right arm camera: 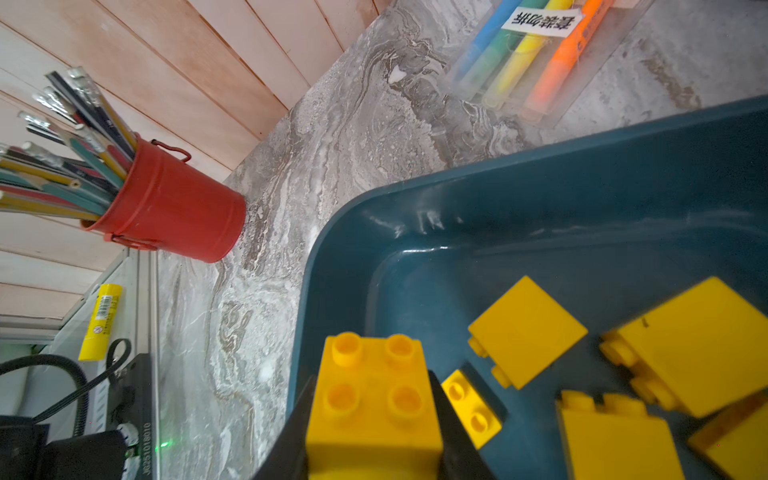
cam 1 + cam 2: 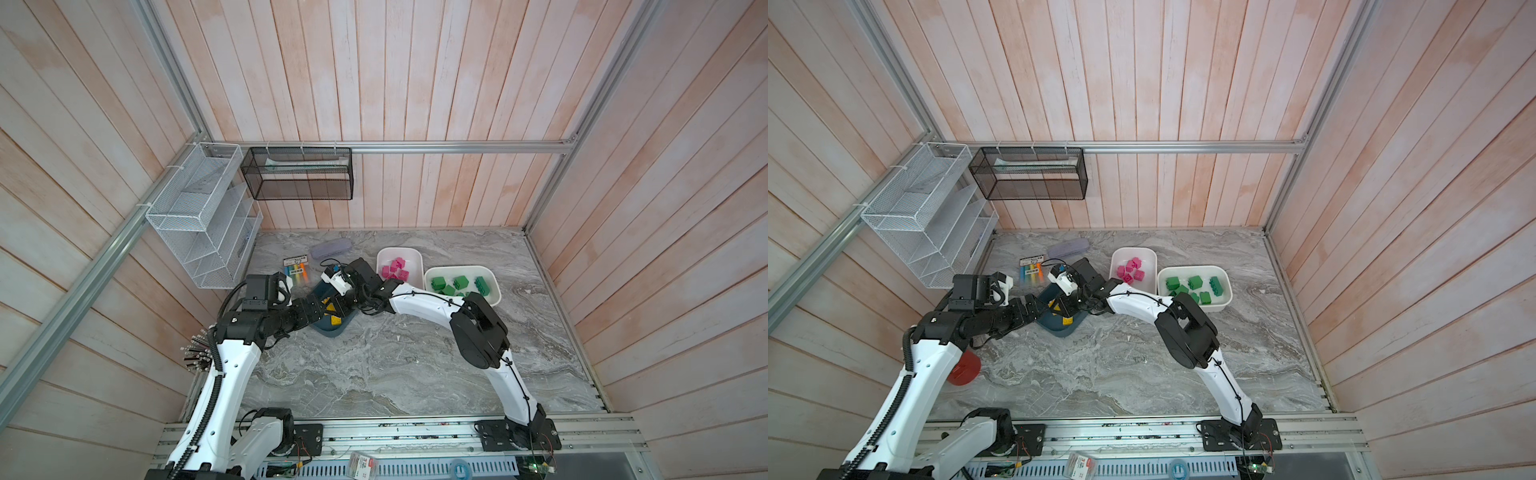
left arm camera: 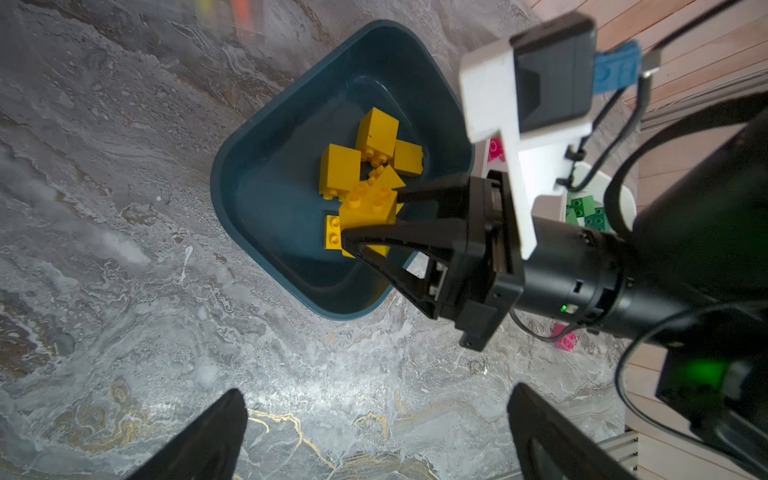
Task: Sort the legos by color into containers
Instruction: 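Carry the yellow brick into the teal tub and open right gripper, then lower the right gripper to the last pink brick and grasp it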
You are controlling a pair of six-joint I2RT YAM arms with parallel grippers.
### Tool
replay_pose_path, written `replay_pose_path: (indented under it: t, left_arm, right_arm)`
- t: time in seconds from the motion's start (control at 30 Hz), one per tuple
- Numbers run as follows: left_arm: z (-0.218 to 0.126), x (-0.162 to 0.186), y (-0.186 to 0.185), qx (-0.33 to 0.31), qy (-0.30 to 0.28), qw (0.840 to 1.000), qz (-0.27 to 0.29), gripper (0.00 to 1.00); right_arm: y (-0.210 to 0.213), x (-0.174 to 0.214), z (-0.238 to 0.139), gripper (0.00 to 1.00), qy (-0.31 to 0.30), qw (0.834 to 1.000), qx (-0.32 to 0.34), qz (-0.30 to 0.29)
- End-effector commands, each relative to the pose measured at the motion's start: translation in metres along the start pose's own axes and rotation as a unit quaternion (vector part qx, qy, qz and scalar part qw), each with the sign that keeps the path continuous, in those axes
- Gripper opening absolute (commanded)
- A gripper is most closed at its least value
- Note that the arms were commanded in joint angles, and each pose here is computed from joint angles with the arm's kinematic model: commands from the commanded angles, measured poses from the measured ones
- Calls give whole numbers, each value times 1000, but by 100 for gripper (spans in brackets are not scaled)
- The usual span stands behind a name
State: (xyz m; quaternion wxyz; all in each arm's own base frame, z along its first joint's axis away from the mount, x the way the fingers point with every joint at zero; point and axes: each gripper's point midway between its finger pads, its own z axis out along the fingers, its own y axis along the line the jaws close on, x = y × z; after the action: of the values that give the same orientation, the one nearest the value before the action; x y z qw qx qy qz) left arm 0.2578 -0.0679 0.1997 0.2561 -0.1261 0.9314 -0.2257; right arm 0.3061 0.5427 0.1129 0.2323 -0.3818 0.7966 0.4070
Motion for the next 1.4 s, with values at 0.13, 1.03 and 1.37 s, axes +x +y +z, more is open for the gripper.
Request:
replay_pose_path:
  t: [0.13, 1.03, 1.37]
  left_arm:
    - [8, -2, -5, 27, -1, 1000, -9, 100]
    - [27, 0, -26, 107, 14, 994, -21, 100]
    - [41, -2, -28, 114, 33, 993, -18, 100]
  right_arm:
    - [-11, -4, 20, 40, 17, 999, 10, -25]
    - [-63, 98, -283, 73, -41, 937, 281, 202]
    - [-102, 215, -357, 78, -45, 821, 413, 392]
